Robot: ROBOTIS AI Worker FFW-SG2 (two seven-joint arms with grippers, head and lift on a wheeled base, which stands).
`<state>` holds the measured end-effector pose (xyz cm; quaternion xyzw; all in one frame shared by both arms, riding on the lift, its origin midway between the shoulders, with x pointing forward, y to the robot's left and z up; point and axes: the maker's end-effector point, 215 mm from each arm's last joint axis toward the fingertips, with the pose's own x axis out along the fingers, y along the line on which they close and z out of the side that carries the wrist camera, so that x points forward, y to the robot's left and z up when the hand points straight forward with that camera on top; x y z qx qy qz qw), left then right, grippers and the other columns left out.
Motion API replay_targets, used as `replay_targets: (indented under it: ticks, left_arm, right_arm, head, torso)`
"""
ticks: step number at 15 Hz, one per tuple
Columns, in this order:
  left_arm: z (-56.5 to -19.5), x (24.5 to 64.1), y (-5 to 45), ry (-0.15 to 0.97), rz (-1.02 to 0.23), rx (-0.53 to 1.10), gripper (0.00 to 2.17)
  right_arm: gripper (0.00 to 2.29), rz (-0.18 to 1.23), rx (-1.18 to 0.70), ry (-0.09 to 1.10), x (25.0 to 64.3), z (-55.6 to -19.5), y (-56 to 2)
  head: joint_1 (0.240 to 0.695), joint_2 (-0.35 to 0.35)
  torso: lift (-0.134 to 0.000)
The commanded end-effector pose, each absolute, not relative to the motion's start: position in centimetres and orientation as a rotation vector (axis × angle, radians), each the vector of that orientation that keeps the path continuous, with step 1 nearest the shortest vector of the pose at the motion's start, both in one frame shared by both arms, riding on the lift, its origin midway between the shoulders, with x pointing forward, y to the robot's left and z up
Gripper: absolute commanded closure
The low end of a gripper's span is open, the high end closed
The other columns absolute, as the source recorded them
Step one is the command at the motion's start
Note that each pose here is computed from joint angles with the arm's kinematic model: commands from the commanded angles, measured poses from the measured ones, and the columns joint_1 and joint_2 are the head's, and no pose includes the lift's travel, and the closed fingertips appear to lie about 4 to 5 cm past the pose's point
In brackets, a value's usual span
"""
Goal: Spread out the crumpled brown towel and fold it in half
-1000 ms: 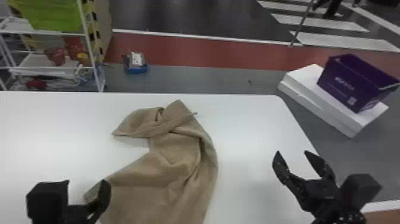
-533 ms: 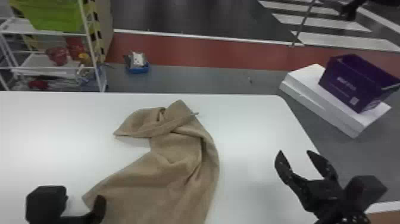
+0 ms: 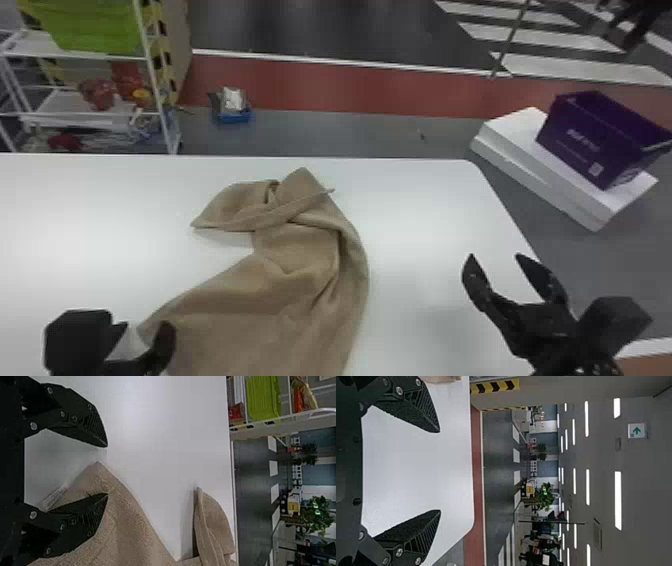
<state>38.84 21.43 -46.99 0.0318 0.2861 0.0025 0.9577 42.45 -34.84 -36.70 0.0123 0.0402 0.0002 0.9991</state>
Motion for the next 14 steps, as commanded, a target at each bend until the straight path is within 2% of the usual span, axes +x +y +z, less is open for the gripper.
replay_targets:
  ticks: [1,3,4,5,8,11,14]
  left_arm:
    - [-46.9,38.9,21.2,0.579,-0.003,0.060,0.60]
    - [-46.9,38.8,21.1,0.579,-0.006,0.059,0.61]
    - [-46.8,38.9,21.1,0.576,-0.006,0.059,0.73]
    - [-46.7,38.9,21.1,0.575,-0.004,0.059,0.98]
    - [-44.8,39.1,21.4,0.534,0.006,0.052,1.45]
    - [-42.6,39.2,22.5,0.495,0.025,0.041,1.45]
    - [-41.6,38.9,24.2,0.481,0.054,0.025,1.45]
  right_arm:
    - [0.18,0.002,0.028,0.080,42.5,-36.7,-34.7]
    - [0.18,0.006,0.031,0.078,42.5,-36.6,-34.4]
    - [0.18,0.011,0.034,0.075,42.6,-36.5,-34.2]
    - [0.18,0.015,0.035,0.070,42.7,-36.3,-33.9]
    - [0.18,0.050,0.040,0.039,43.7,-34.8,-31.9]
    - [0.18,0.128,0.032,-0.014,45.5,-32.0,-29.0]
    - [0.18,0.379,0.074,0.015,48.1,-30.4,-22.8]
  head:
    - [0.695,-0.185]
    - [0.695,-0.187]
    - [0.695,-0.186]
    - [0.695,-0.185]
    - [0.695,-0.175]
    - [0.695,-0.138]
    - [0.695,-0.083]
  torso:
    - [-0.124]
    - [-0.124]
    - [-0.124]
    - [-0.124]
    - [-0.124]
    - [-0.124]
    - [-0.124]
